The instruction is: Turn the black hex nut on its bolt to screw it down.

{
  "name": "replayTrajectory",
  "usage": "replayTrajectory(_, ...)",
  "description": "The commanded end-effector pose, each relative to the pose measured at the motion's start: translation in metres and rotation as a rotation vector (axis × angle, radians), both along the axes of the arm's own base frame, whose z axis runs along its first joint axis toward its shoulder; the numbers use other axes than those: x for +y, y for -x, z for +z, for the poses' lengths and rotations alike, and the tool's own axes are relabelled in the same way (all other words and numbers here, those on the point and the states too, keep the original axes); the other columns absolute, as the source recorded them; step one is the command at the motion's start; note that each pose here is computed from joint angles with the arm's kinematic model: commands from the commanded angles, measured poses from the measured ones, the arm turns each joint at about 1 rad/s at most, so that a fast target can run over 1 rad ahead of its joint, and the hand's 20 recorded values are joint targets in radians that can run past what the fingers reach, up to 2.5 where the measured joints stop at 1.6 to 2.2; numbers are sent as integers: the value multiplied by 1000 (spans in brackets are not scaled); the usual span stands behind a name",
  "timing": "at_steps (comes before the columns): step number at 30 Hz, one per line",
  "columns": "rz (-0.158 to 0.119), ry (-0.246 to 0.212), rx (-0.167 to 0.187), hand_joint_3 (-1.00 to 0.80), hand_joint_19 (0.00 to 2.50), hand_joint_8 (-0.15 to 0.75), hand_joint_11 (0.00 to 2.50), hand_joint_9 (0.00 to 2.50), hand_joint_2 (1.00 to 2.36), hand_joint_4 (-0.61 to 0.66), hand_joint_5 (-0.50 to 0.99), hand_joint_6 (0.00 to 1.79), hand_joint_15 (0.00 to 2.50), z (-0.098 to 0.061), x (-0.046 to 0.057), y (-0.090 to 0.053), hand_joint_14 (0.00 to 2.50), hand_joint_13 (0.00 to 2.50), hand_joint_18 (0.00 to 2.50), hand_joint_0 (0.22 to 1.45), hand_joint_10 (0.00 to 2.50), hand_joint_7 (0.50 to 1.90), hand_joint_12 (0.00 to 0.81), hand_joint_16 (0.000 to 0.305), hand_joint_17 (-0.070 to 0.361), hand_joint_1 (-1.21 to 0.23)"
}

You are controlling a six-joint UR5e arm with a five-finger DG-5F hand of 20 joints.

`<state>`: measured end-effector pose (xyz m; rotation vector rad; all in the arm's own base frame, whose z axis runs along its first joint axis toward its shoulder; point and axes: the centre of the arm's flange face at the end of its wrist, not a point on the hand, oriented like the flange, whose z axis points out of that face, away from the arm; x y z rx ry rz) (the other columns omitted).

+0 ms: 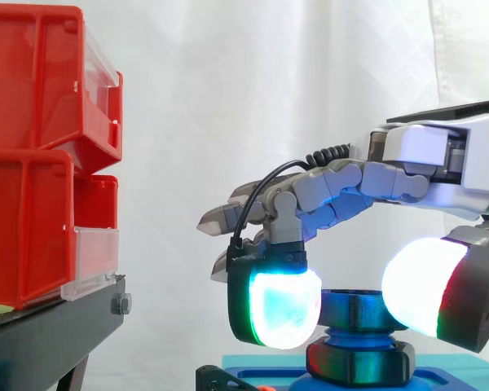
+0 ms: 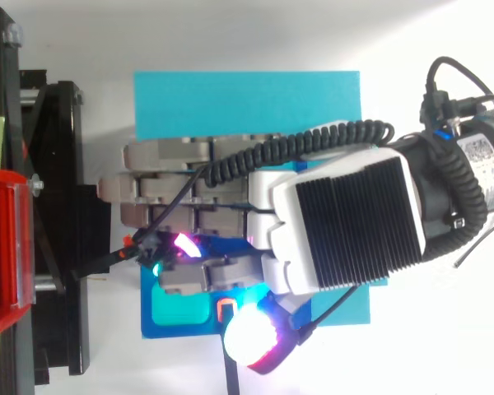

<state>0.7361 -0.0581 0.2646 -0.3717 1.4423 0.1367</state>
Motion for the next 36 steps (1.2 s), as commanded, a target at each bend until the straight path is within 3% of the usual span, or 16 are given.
replayTrajectory(1, -3, 4, -3, -500, 252, 230, 43, 618, 1000, 144, -49, 615, 0, 0, -5, 1, 0, 329, 143, 455, 0, 1276, 368, 45, 102, -238)
replayTrajectory(7, -17, 6, -8, -500, 252, 231, 46, 613, 1000, 148, -49, 613, 0, 1, -19, 2, 0, 329, 140, 454, 0, 1282, 369, 46, 102, -232)
replayTrajectory(20, -5, 8, -38, -500, 223, 228, 47, 609, 1000, 143, -50, 605, 0, 4, -38, 3, 0, 326, 149, 454, 0, 1288, 366, 45, 101, -229)
replayTrajectory(26, 2, 8, -52, -500, 215, 228, 52, 604, 1000, 140, -46, 566, 0, 10, -38, 0, 0, 327, 150, 453, 0, 1321, 365, 44, 100, -225)
replayTrajectory(30, 9, 7, -67, -500, 198, 227, 50, 602, 1000, 142, -42, 532, 0, 21, -32, -5, 0, 325, 145, 454, 0, 1371, 361, 44, 98, -223)
replayTrajectory(36, 10, 6, -72, -500, 197, 226, 57, 594, 1000, 142, -43, 501, 0, 21, -22, -7, 0, 318, 129, 454, 0, 1356, 357, 43, 98, -223)
